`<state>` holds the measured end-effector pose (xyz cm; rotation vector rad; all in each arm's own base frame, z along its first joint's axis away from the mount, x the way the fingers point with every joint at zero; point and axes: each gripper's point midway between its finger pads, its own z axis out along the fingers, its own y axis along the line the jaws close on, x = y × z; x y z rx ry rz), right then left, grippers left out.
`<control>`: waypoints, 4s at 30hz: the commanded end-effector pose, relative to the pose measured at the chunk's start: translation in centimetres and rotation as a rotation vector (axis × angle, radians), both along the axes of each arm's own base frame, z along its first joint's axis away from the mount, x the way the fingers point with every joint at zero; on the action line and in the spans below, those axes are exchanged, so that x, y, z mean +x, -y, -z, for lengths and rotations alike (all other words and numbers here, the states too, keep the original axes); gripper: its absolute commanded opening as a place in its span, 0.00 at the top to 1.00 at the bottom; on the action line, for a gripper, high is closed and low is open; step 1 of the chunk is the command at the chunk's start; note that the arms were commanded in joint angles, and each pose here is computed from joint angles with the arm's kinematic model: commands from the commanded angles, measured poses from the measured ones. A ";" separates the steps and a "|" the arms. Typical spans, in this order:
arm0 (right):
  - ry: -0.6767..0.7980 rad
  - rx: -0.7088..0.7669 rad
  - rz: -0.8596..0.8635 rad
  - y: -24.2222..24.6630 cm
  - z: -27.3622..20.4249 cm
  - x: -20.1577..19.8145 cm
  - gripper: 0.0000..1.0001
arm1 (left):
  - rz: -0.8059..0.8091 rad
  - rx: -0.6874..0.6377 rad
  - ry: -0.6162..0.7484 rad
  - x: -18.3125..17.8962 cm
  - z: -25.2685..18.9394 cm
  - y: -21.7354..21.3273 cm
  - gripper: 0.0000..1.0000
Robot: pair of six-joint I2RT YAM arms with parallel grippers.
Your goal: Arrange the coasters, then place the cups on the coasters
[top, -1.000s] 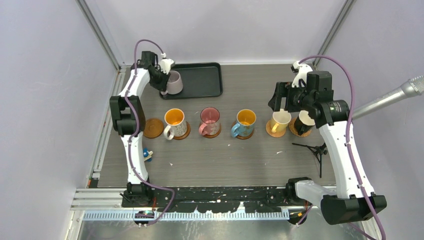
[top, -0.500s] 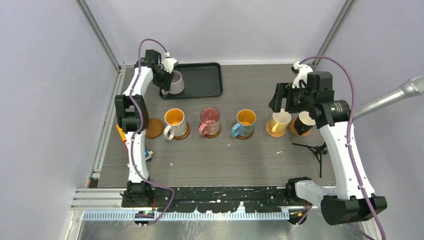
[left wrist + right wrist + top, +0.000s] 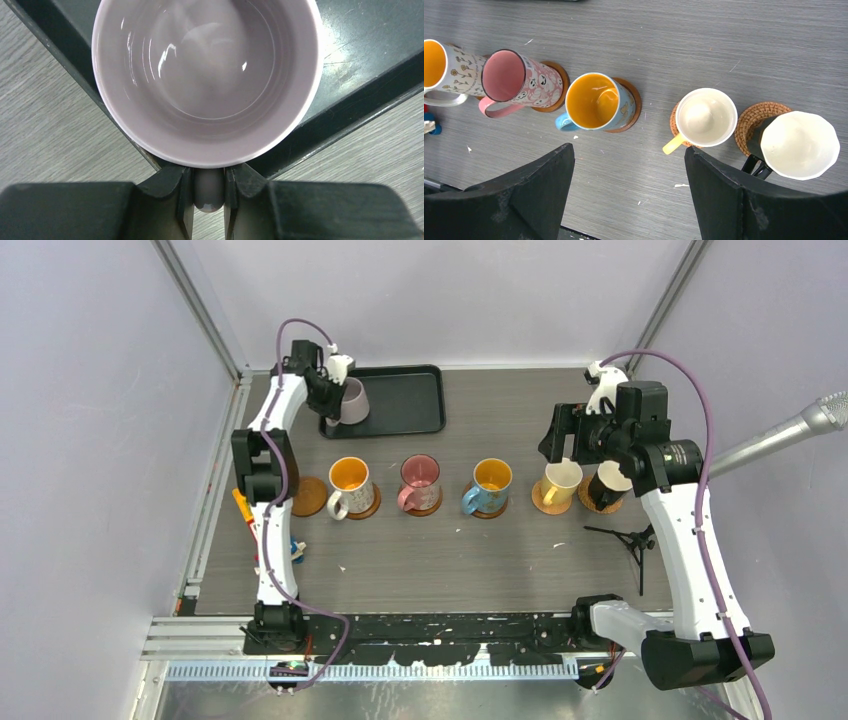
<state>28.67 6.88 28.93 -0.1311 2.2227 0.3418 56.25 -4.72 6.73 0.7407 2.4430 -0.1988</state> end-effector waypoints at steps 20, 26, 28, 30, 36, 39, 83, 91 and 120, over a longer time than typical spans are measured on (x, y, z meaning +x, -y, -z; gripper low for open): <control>0.069 0.036 -0.077 -1.3 -0.9 1.0 0.15 | -0.085 -0.283 0.291 -7.4 -16.2 -6.7 1.00; 0.060 0.054 -0.099 -1.8 -0.6 0.9 0.15 | -0.031 -0.301 0.318 -13.4 -15.0 -8.7 1.00; 0.058 0.060 -0.104 -1.9 -0.5 0.9 0.15 | 0.021 -0.303 0.311 -15.4 -14.1 -8.7 1.00; 0.056 0.064 -0.105 -2.0 -0.5 0.8 0.15 | 0.080 -0.284 0.303 -17.3 -13.2 -8.5 1.00; 0.050 0.069 -0.107 -2.2 -0.5 0.4 0.15 | 0.133 -0.222 0.290 -20.6 -10.7 -8.7 1.00; 0.050 0.067 -0.107 -2.1 -0.6 0.1 0.15 | 0.145 -0.210 0.275 -21.7 -9.7 -8.5 1.00; 0.053 0.048 -0.094 -1.6 -0.6 -1.2 0.15 | 0.083 -0.012 0.177 -25.5 -1.6 -11.0 1.00; 0.057 0.040 -0.100 -1.6 -0.5 -1.2 0.15 | 0.092 -0.055 0.124 -26.9 -2.0 -10.0 0.41; 0.054 0.086 -0.134 -2.8 0.8 0.3 0.15 | -0.098 -0.008 0.113 -22.4 -16.1 -8.7 0.00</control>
